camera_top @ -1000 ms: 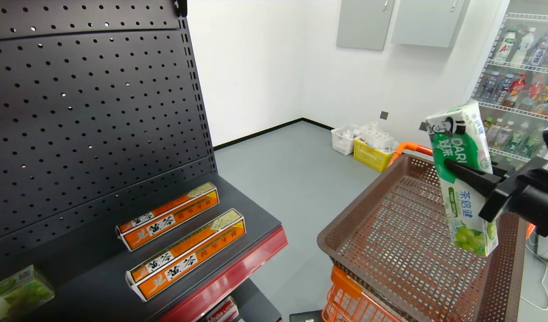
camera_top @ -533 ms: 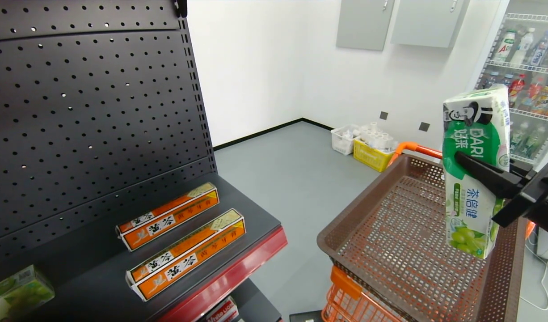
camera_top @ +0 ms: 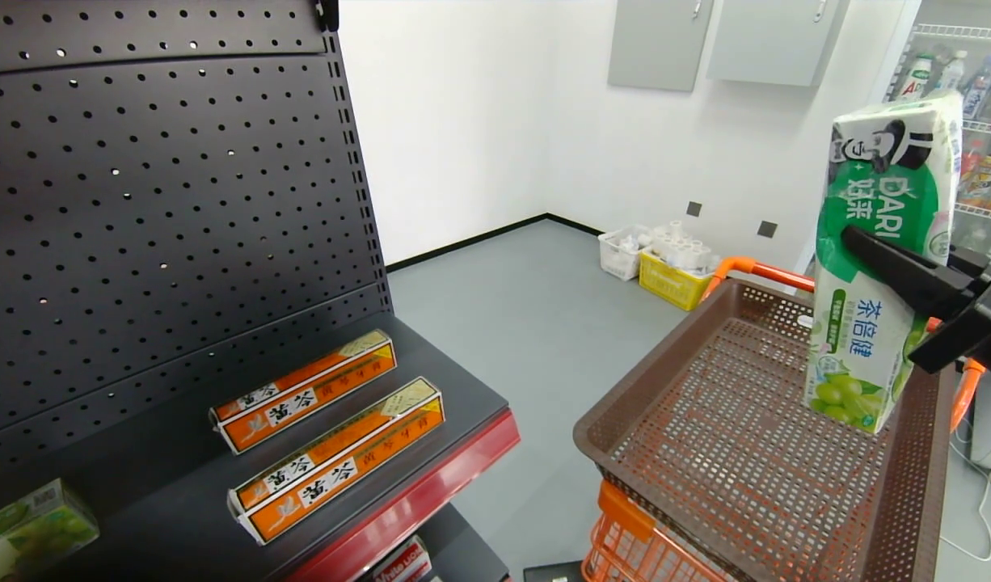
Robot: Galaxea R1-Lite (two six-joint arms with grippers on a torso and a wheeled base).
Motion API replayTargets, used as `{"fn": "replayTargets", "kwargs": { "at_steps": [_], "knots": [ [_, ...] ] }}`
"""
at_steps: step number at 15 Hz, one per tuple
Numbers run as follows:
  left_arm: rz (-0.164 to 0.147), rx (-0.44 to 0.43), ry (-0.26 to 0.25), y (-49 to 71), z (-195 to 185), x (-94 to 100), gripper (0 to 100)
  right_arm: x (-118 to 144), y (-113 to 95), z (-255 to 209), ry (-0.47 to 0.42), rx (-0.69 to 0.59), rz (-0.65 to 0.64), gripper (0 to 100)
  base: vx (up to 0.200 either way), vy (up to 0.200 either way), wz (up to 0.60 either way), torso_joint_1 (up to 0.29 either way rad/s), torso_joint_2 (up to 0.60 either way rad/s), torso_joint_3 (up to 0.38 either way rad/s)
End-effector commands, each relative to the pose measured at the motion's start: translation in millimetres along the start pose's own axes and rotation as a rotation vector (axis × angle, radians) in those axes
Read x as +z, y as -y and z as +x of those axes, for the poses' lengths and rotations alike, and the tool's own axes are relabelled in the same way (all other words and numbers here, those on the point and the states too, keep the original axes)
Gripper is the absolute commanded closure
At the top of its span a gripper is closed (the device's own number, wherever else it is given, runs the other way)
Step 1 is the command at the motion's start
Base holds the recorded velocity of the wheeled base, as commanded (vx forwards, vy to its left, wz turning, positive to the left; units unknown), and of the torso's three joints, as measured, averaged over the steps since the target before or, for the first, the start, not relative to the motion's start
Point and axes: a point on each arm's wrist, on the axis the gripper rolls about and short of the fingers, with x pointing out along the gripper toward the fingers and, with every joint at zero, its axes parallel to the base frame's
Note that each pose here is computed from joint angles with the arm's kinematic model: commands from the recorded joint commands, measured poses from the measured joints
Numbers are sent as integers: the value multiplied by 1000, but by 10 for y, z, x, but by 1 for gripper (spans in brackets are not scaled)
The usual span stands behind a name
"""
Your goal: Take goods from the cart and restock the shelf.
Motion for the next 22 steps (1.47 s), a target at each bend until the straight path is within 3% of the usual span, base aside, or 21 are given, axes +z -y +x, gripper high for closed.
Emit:
{"fn": "replayTargets", "kwargs": {
  "at_steps": [1,5,12,22],
  "knots": [
    [0,0,0,0,0,0,0,47,-11,33,20,10,-1,100,0,0,0,0,0,0],
    [0,0,0,0,0,0,0,221,-99,66,84,63,54,100,0,0,0,0,0,0],
    [0,0,0,0,0,0,0,254,-115,113,89,78,64,100,0,0,0,0,0,0],
    [0,0,0,0,0,0,0,251,-116,125,89,83,65,100,0,0,600,1,4,2]
  ]
}}
